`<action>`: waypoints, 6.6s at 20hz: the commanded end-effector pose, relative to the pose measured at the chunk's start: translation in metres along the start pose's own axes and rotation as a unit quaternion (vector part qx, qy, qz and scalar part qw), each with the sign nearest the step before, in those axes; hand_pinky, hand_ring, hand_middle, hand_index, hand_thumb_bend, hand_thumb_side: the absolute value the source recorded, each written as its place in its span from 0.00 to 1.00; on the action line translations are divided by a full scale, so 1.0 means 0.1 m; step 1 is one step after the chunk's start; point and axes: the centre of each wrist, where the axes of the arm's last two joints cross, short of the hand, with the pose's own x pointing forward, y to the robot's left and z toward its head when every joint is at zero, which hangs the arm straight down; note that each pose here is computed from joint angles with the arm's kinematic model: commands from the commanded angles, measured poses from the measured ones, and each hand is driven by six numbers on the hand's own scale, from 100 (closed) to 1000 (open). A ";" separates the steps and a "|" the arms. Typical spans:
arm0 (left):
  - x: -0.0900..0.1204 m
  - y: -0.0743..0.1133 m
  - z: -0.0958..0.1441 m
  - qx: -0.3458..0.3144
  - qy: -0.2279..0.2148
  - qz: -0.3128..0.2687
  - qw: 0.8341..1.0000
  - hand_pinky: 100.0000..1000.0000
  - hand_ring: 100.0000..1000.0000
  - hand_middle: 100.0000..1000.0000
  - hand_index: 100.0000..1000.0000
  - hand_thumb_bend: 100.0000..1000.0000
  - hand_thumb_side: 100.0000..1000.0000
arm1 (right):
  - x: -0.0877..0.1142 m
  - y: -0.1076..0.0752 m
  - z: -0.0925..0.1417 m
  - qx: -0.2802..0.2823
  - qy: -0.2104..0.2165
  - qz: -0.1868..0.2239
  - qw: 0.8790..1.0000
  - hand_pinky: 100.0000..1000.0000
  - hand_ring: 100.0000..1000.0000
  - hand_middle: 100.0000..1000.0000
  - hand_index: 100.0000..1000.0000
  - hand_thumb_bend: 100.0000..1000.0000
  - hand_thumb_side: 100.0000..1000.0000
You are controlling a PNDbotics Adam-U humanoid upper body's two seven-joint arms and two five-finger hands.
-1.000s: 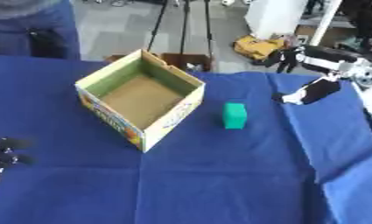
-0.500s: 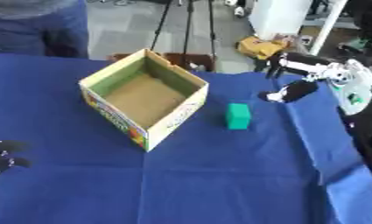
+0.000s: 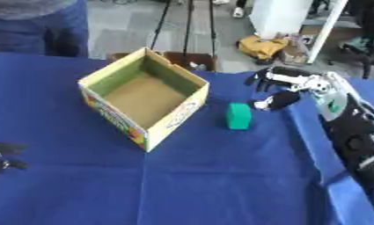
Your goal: Pick up objects on the table and place them in the box.
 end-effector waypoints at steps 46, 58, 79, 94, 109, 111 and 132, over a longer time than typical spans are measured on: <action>0.08 0.06 -0.05 -0.002 -0.012 -0.011 1.000 0.57 0.77 0.53 0.58 0.34 1.00 | 0.02 -0.10 0.04 0.062 0.018 0.049 0.997 0.70 0.77 0.83 0.89 0.26 0.49; 0.09 0.05 -0.06 -0.003 -0.014 -0.010 1.000 0.57 0.77 0.53 0.58 0.33 1.00 | 0.05 -0.01 -0.05 0.081 0.018 0.057 0.995 0.69 0.77 0.83 0.88 0.26 0.52; 0.10 0.04 -0.07 -0.005 -0.018 -0.012 1.000 0.57 0.77 0.53 0.58 0.33 1.00 | 0.00 0.14 -0.05 0.089 0.038 0.044 0.994 0.69 0.76 0.81 0.87 0.24 0.51; 0.11 0.04 -0.08 -0.005 -0.019 -0.012 1.000 0.57 0.76 0.53 0.58 0.33 1.00 | 0.02 0.19 -0.09 0.038 0.029 0.046 0.998 0.58 0.62 0.50 0.57 0.00 0.23; 0.09 0.07 -0.05 0.002 -0.012 -0.012 1.000 0.57 0.76 0.53 0.58 0.34 1.00 | 0.09 -0.16 0.10 -0.097 0.011 0.072 0.993 0.56 0.58 0.43 0.41 0.00 0.06; 0.08 0.07 -0.04 0.003 -0.011 -0.012 1.000 0.57 0.76 0.53 0.58 0.34 1.00 | 0.11 -0.24 0.15 -0.108 0.006 0.077 0.991 0.55 0.58 0.43 0.40 0.00 0.04; 0.07 -0.02 -0.08 -0.024 -0.011 -0.006 1.000 0.57 0.76 0.53 0.58 0.34 1.00 | 0.83 -0.87 -0.24 -0.150 -0.104 0.128 0.975 0.56 0.59 0.45 0.43 0.00 0.03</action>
